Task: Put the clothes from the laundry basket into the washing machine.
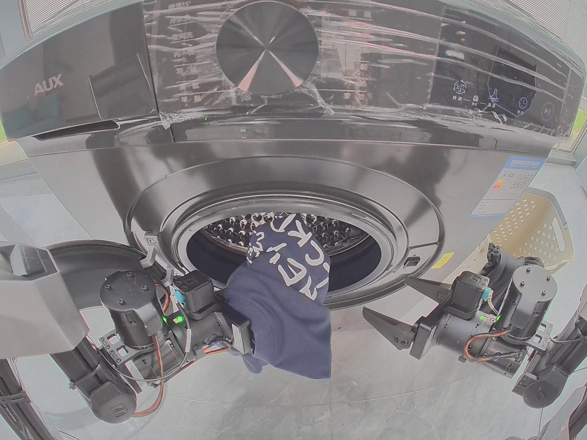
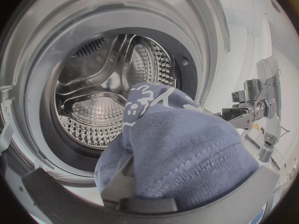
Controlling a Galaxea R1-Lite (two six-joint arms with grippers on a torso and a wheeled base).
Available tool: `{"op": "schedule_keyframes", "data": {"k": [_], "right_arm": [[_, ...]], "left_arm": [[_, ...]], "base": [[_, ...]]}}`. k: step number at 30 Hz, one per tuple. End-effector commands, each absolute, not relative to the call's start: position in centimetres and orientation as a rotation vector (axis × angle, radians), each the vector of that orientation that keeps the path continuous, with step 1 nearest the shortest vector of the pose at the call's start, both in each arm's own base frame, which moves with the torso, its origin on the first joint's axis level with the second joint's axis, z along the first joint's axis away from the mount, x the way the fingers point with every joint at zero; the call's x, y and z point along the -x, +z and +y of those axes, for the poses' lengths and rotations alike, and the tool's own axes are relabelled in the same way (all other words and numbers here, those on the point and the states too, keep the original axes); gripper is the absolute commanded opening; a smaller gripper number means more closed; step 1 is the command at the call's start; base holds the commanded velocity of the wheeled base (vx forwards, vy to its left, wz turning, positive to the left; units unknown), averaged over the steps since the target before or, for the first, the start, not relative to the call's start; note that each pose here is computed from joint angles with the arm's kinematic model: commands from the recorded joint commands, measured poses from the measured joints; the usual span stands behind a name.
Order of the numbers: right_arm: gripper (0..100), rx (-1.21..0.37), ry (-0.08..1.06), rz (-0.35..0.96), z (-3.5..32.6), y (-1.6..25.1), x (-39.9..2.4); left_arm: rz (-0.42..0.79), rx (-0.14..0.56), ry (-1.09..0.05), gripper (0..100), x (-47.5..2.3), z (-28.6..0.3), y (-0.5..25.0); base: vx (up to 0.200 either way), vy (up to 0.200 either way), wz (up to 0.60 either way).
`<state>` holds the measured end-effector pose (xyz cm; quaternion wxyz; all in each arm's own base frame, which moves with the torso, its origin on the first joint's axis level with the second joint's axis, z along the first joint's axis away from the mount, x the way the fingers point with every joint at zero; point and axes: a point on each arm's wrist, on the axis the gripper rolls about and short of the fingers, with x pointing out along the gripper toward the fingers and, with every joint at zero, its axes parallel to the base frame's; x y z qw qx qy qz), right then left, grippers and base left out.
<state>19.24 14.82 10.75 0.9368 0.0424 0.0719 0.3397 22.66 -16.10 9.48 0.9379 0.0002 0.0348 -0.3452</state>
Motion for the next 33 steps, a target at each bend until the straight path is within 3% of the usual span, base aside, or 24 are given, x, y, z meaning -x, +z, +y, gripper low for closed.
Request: {"op": "schedule_keyframes", "data": {"k": [1,4,7,18,33], "right_arm": [[100,-0.083,0.72,0.154,15.1,10.7,-18.6],[100,-0.081,0.732,0.158,15.2,10.7,-18.3],[100,-0.075,0.759,0.176,15.6,10.4,-17.6],[100,-0.069,0.769,0.195,15.6,10.0,-17.3],[100,-0.064,0.769,0.21,15.6,9.7,-17.3]], "left_arm": [[0.057,0.01,-0.728,0,-22.5,-17.1,9.7],[0.061,0.019,-0.728,0,-22.6,-17.5,9.6],[0.12,0.013,-0.747,0,-22.7,-18.6,7.9],[0.036,0.07,-0.671,0,-28.5,-22.6,6.2],[-0.029,0.088,-0.574,0,-34.8,-24.2,5.2]], "base": [[0.0,0.0,0.0],[0.0,0.0,0.0],[0.0,0.0,0.0],[0.0,0.0,0.0],[0.0,0.0,0.0]]}}
